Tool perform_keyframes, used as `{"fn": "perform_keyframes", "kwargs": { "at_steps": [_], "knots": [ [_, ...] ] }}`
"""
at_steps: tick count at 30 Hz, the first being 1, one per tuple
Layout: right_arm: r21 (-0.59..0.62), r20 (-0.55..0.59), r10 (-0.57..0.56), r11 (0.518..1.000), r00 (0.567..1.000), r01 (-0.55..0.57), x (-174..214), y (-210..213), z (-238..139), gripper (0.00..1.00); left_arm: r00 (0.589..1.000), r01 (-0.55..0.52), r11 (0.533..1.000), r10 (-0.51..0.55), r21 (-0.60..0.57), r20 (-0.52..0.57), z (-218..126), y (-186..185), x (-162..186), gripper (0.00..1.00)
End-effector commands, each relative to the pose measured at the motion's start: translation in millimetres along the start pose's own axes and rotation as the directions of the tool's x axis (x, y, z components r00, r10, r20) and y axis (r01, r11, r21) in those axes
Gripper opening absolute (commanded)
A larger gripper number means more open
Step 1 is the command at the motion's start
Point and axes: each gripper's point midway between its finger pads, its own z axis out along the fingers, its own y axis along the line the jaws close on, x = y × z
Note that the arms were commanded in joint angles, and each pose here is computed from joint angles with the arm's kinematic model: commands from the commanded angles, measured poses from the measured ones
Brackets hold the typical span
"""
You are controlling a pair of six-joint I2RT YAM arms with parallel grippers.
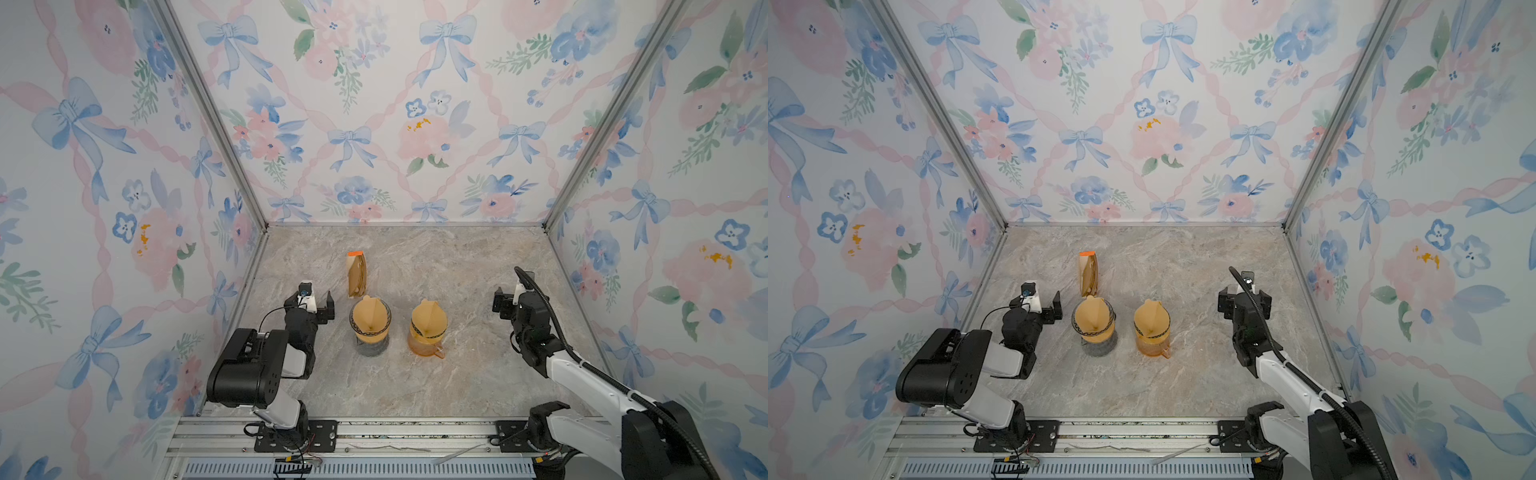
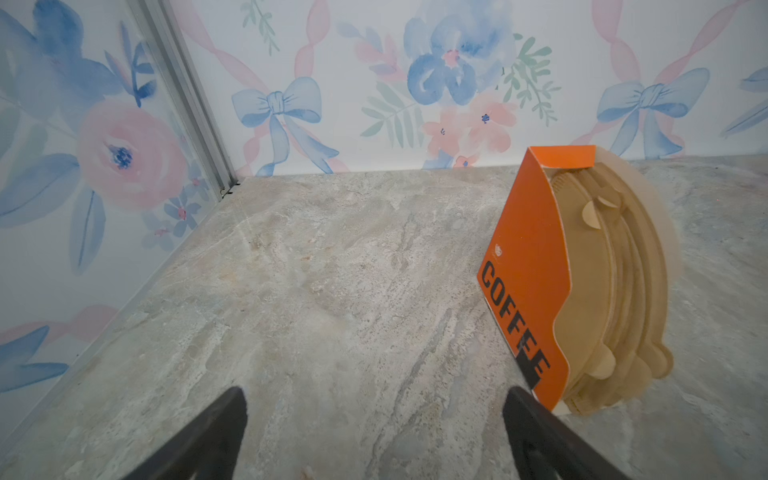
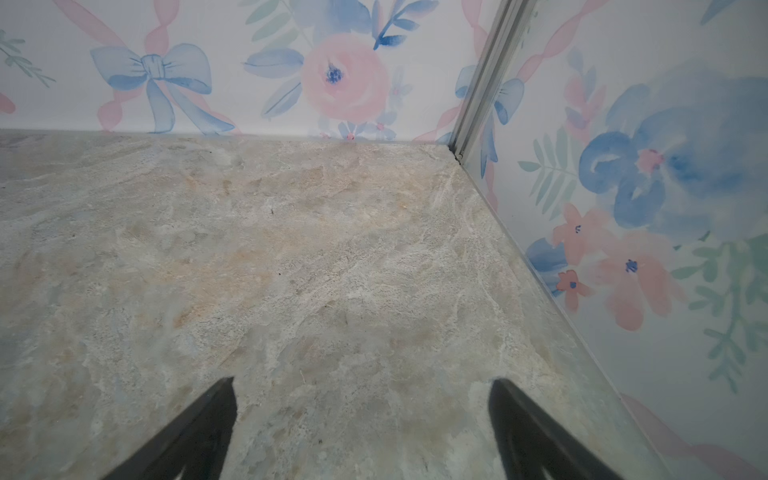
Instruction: Place the coffee filter in the dripper
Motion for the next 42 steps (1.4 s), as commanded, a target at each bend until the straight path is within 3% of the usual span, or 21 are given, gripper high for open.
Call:
{"fn": "perform_keyframes", "kwargs": {
  "at_steps": [1, 13, 25, 28, 37, 42],
  "knots": [
    [0.006, 0.049, -0.017, 1.0, 0.999, 0.016, -5, 1, 7, 0.96, 1.0, -0.018, 1.0, 0.017, 0.021, 0.025, 4, -4, -8, 0.98],
    [-0.036, 0.098, -0.061, 0.997, 0.993, 0.065, 3, 15, 34, 0.96, 1.0, 0.001, 1.0, -0.001, 0.01, 0.007, 8, 1, -6, 0.98],
    [-0.172, 0.099, 0.115, 0.98, 0.988, -0.097, 25, 1, 60, 0.96, 1.0, -0.001, 1.0, 0.001, 0.009, 0.005, 8, 1, -6, 0.98],
    [-0.175, 0.036, 0.104, 0.98, 0.994, -0.096, 27, 1, 66, 0.96, 1.0, -0.001, 1.0, 0.001, 0.009, 0.006, 8, 1, -6, 0.98],
    [-0.146, 0.031, 0.062, 0.988, 0.998, -0.057, 27, 6, 68, 0.96, 1.0, 0.0, 1.0, 0.0, 0.01, 0.006, 8, 1, -6, 0.98],
    [-0.32, 0.057, 0.085, 0.945, 0.995, -0.063, 25, 21, 60, 0.96, 1.0, -0.001, 1.0, 0.001, 0.009, 0.006, 8, 1, -6, 0.98]
  ]
}}
